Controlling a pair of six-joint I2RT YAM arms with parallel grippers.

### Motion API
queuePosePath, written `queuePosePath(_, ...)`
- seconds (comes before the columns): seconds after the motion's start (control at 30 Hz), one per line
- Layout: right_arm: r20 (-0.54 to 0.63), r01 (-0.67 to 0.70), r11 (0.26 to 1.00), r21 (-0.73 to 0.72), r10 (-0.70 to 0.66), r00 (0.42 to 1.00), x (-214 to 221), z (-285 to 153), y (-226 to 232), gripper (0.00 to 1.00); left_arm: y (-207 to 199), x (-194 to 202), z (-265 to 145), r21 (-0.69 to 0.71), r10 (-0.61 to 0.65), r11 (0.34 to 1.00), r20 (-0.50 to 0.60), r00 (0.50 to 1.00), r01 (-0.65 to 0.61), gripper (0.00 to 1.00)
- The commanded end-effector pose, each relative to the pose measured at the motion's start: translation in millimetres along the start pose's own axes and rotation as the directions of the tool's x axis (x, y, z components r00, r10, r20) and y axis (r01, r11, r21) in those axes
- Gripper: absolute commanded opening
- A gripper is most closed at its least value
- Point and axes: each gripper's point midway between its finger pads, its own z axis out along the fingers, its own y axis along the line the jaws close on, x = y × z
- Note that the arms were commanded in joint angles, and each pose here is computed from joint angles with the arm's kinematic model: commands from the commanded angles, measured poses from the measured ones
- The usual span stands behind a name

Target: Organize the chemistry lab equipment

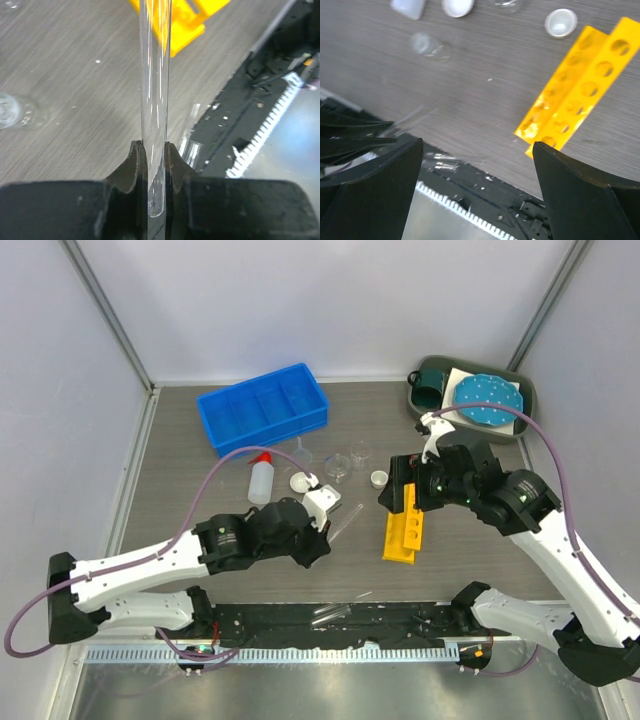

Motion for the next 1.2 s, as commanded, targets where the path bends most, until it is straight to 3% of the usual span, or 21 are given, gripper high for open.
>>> queuePosePath(0.0, 0.006, 0.043, 0.956, -0.289, -0.044, 0.999, -2.6, -33.2, 50.5, 0.96, -42.1, -21.9, -20.6, 0.241, 0.026, 0.97, 0.06, 0.998, -0.04, 0.0)
queuePosePath(0.17, -0.026, 0.048, 0.809, -0.586, -0.078, 0.997, 5.3, -64.1, 101.6, 0.95, -67.2, -33.2, -31.7, 0.398, 0.032, 0.915, 0.108, 0.994, -0.073, 0.0)
queuePosePath(0.27, -0.046, 0.052, 0.783, -0.62, -0.102, 0.994, 13.8, -69.1, 104.8, 0.94, -75.5, -42.0, -37.8, 0.468, 0.023, 0.879, 0.149, 0.989, -0.091, 0.0)
queuePosePath(0.77, -0.012, 0.076, 0.762, -0.643, -0.11, 0.994, 22.8, -87.5, 102.7, 0.86, -85.6, -51.1, -52.8, 0.671, -0.029, 0.733, 0.187, 0.982, -0.107, 0.0)
queuePosePath(1.17, 0.095, 0.125, 0.864, -0.487, -0.09, 0.991, -1.4, -94.1, 78.9, 0.86, -86.9, -45.6, -58.9, 0.702, -0.046, 0.707, 0.172, 0.984, -0.089, 0.0)
